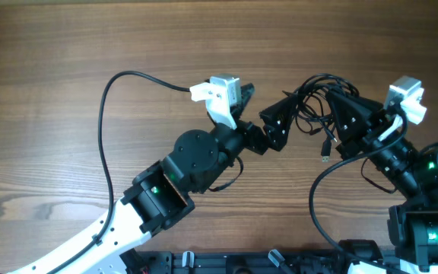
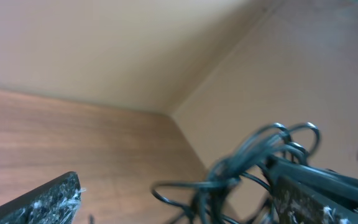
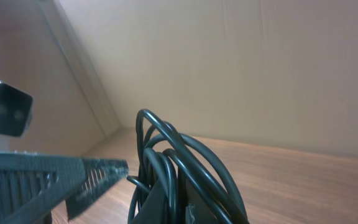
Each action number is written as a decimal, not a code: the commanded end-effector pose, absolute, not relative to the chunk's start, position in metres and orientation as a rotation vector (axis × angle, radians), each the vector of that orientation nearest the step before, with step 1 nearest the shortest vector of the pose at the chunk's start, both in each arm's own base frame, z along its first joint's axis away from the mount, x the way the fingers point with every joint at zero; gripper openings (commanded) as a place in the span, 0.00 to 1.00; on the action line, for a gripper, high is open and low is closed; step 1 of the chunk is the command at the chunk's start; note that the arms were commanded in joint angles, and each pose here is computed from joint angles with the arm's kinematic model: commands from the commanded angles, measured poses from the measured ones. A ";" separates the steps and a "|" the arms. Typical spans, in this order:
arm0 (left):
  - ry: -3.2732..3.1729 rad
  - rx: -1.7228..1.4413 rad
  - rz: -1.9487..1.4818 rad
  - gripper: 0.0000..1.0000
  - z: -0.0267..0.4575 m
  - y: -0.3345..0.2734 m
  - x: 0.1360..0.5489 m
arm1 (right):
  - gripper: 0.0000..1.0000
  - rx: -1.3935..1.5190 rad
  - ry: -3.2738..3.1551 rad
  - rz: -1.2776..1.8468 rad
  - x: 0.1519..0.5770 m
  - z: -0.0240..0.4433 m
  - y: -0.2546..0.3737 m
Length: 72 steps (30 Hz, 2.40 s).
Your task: Untangle cables
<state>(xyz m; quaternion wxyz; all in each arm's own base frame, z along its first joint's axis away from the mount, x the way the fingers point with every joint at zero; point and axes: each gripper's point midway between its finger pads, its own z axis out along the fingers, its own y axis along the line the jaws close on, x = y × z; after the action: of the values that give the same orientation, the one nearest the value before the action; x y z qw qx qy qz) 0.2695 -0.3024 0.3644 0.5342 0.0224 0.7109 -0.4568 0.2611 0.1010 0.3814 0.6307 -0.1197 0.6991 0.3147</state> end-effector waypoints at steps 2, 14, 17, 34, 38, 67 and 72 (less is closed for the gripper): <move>1.723 0.030 -1.329 1.00 0.376 -0.316 0.250 | 0.04 -0.301 1.545 0.763 0.254 0.397 0.107; 1.696 0.135 -1.435 0.58 0.381 -0.335 0.239 | 0.04 -0.382 1.459 0.864 0.239 0.418 0.121; 1.689 0.136 -1.438 0.43 0.382 -0.336 0.239 | 0.04 -0.378 1.451 0.886 0.238 0.422 0.122; 1.578 0.332 -0.937 0.04 0.375 -0.293 0.292 | 0.58 -0.413 1.661 0.677 0.251 0.359 0.109; 1.605 0.407 -0.855 0.04 0.362 -0.293 0.292 | 0.59 -0.431 1.658 0.662 0.251 0.358 0.109; 1.428 0.844 -0.902 0.04 0.362 -0.325 0.247 | 0.58 -1.132 1.259 0.202 0.229 0.351 0.130; 1.369 0.930 -0.930 0.04 0.364 -0.331 0.234 | 0.57 -1.114 1.291 0.184 0.234 0.348 0.126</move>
<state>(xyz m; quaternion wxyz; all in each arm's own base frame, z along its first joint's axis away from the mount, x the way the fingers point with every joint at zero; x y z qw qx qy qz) 0.2472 -0.3248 0.3555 0.5768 0.3568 0.6227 -0.3902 0.2329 0.1276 0.3481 0.6549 -0.4933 0.5656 0.0887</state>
